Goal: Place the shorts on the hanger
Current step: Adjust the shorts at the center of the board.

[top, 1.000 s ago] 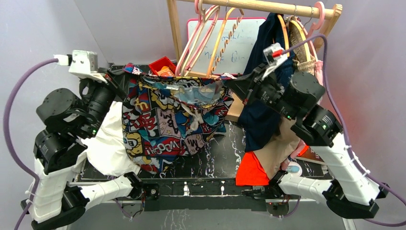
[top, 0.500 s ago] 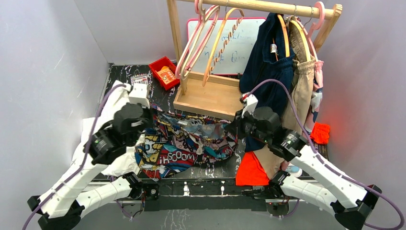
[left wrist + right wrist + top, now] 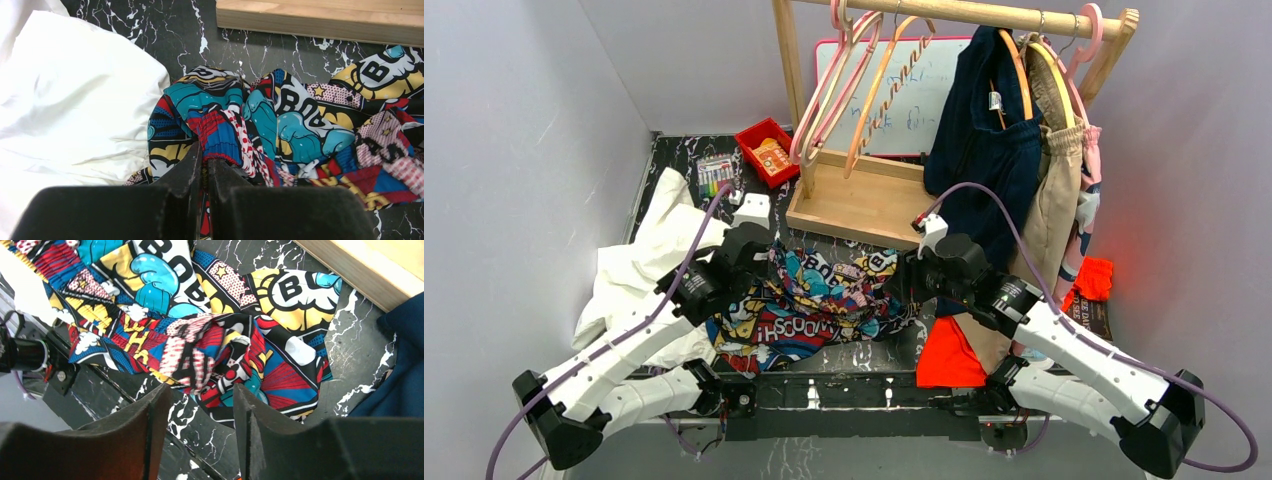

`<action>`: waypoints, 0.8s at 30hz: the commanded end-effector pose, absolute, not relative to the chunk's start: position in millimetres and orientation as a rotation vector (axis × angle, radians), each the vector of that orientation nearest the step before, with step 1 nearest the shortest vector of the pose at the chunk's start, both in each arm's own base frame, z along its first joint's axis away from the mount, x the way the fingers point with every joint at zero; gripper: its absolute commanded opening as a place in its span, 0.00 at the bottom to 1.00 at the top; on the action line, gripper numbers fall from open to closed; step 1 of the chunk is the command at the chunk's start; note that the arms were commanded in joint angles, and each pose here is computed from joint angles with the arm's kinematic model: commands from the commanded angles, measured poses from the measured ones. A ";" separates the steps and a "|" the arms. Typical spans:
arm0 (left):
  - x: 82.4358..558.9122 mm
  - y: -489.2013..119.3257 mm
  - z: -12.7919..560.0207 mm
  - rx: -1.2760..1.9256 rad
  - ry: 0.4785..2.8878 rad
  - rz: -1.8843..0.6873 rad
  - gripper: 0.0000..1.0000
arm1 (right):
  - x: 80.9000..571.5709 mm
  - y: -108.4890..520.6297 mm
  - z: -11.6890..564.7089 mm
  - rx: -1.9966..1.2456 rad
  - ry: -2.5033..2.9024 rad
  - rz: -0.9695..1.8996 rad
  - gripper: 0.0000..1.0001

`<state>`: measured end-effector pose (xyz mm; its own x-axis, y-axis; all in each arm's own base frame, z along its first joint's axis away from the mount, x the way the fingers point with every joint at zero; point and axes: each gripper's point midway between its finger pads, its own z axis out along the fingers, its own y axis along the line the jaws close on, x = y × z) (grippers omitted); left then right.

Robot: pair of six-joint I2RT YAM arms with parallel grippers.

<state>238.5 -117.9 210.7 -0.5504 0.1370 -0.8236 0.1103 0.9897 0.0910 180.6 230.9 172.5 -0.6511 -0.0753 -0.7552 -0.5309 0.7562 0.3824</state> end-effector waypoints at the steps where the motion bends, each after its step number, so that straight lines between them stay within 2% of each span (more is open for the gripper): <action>1: 244.7 -120.1 207.3 0.135 2.147 0.030 0.00 | 183.8 239.8 191.2 -0.540 2.117 0.800 0.59; 7: 254.4 -129.5 201.3 0.164 2.163 0.052 0.00 | 178.6 255.2 181.0 -0.669 2.136 0.780 0.71; 14: 260.7 -134.2 199.5 0.181 2.175 0.077 0.00 | 167.2 283.4 168.9 -0.842 2.036 0.494 0.82; 24: 260.1 -134.8 197.7 0.181 2.177 0.072 0.00 | 161.9 303.9 154.3 -1.032 1.897 0.257 0.85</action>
